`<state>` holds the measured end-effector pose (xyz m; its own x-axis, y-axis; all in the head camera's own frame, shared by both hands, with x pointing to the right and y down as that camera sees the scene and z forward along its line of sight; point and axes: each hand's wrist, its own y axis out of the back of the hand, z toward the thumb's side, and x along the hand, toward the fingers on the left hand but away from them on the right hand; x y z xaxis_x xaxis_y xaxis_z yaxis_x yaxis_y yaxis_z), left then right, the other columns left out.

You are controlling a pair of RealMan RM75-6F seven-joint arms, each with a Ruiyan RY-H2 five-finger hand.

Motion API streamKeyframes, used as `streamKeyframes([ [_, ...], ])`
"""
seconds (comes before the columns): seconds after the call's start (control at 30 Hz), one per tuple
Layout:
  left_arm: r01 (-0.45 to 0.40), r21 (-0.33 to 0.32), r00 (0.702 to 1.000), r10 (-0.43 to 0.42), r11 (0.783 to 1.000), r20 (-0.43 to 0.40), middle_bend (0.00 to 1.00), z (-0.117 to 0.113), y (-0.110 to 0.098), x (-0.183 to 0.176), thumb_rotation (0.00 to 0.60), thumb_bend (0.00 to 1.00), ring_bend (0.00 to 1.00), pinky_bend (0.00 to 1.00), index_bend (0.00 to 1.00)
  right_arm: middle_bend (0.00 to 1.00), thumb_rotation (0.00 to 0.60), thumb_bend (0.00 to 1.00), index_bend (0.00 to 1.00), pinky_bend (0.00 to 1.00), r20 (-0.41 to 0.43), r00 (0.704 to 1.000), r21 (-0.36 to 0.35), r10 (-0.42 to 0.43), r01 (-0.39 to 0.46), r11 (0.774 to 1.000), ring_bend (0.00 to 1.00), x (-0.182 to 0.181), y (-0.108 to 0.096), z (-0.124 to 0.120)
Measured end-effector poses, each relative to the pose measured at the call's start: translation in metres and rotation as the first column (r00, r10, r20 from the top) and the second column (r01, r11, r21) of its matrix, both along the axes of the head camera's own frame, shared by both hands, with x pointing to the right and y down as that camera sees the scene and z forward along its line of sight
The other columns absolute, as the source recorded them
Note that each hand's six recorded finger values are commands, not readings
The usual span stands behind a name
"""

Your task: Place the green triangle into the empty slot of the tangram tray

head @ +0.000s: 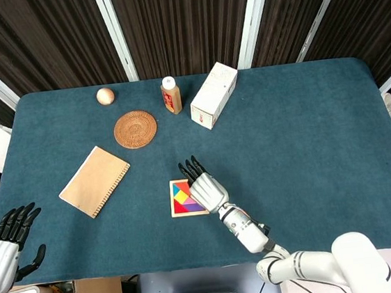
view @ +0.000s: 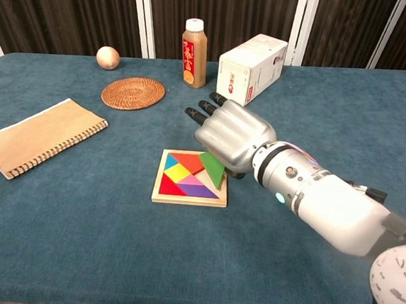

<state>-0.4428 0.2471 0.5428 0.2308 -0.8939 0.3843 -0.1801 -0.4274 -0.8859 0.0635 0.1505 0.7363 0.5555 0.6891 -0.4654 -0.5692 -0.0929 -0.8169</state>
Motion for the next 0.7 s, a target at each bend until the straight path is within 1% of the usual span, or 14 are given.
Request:
streamKeyframes([
  [0.1, 0.001, -0.005, 1.000, -0.001, 1.000, 0.002, 0.03, 0.0011, -0.0007, -0.0006, 0.600, 0.48, 0.02, 0.07, 0.00, 0.11, 0.600, 0.46, 0.74, 0.00, -0.009, 1.000, 0.015, -0.013, 0.013, 1.000, 0.00, -0.0008, 0.0011, 0.0008],
  [0.27, 0.004, -0.004, 1.000, -0.004, 1.000, 0.002, 0.03, 0.0004, -0.0001, -0.0019, 0.600, 0.48, 0.02, 0.07, 0.00, 0.11, 0.600, 0.46, 0.74, 0.00, -0.003, 1.000, 0.009, -0.013, 0.013, 1.000, 0.00, -0.0033, 0.0036, 0.0020],
  [0.7, 0.000, -0.001, 1.000, 0.000, 1.000, -0.006, 0.03, -0.0002, 0.0007, -0.0002, 0.600, 0.48, 0.02, 0.07, 0.00, 0.11, 0.600, 0.46, 0.74, 0.00, -0.026, 0.999, 0.022, -0.046, 0.047, 0.999, 0.00, -0.0029, 0.0089, 0.0029],
])
